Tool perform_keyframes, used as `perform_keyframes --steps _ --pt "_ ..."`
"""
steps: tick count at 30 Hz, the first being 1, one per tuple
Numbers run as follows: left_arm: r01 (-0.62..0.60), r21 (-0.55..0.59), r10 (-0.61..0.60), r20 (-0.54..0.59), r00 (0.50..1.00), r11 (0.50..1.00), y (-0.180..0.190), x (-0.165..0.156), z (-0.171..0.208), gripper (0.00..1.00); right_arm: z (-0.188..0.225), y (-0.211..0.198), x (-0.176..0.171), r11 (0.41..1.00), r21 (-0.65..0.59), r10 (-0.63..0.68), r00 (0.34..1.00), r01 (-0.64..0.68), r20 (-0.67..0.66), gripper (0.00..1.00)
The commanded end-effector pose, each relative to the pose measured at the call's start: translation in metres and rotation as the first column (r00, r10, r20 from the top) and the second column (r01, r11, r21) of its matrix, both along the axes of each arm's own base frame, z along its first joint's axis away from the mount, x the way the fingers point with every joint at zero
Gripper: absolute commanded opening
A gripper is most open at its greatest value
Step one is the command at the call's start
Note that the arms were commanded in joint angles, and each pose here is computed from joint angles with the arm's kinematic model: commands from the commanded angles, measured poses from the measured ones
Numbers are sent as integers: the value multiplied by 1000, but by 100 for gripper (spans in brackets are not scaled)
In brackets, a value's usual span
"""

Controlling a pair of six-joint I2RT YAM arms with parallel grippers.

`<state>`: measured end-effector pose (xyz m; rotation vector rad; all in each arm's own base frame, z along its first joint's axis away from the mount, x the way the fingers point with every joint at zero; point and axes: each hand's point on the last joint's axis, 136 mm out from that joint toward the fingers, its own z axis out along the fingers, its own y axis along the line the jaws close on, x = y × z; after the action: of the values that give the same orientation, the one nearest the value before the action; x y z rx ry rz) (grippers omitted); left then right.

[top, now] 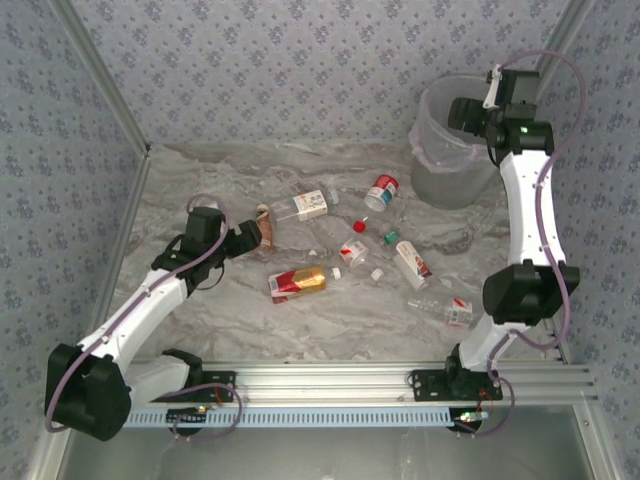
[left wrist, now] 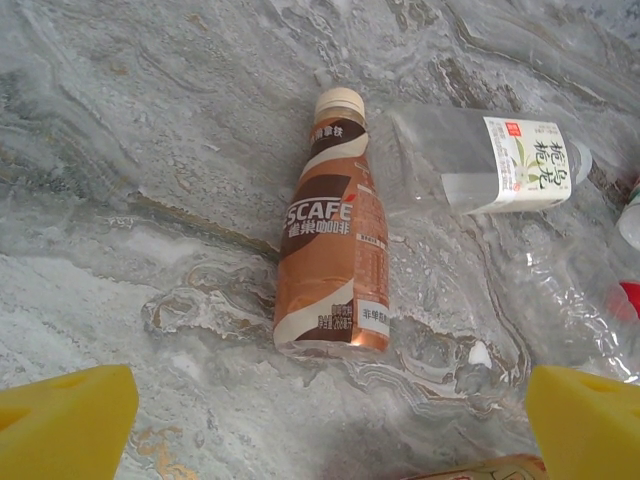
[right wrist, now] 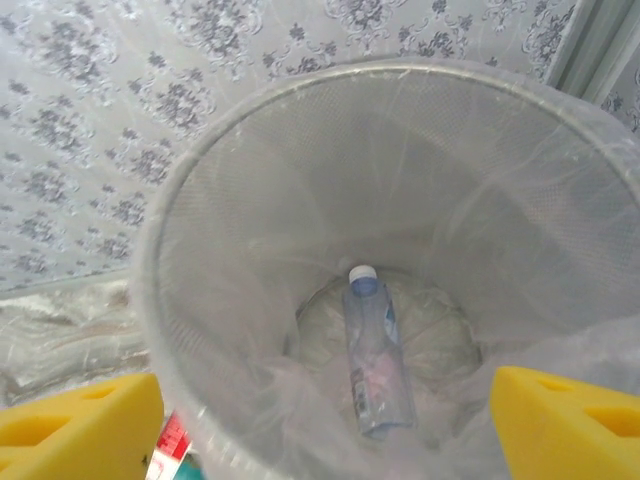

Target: Put the plastic bottles in the bin

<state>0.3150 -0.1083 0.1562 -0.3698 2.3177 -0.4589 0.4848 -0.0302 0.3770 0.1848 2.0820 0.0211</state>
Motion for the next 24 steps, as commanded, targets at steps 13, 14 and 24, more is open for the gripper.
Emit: perform_keyframes --steps 13,14,24 --pt "160 -23 -161 -28 987 987 -24 -3 8 99 -32 42 -117 997 47 67 997 -65 -34 100" --pt "182 -32 -183 -39 982 983 -27 -5 6 99 -39 42 -123 997 54 63 997 -61 -43 100" --pt "403 -147 -421 -119 899 903 -74 -27 0 100 -83 50 -142 988 140 70 998 -69 -1 100"
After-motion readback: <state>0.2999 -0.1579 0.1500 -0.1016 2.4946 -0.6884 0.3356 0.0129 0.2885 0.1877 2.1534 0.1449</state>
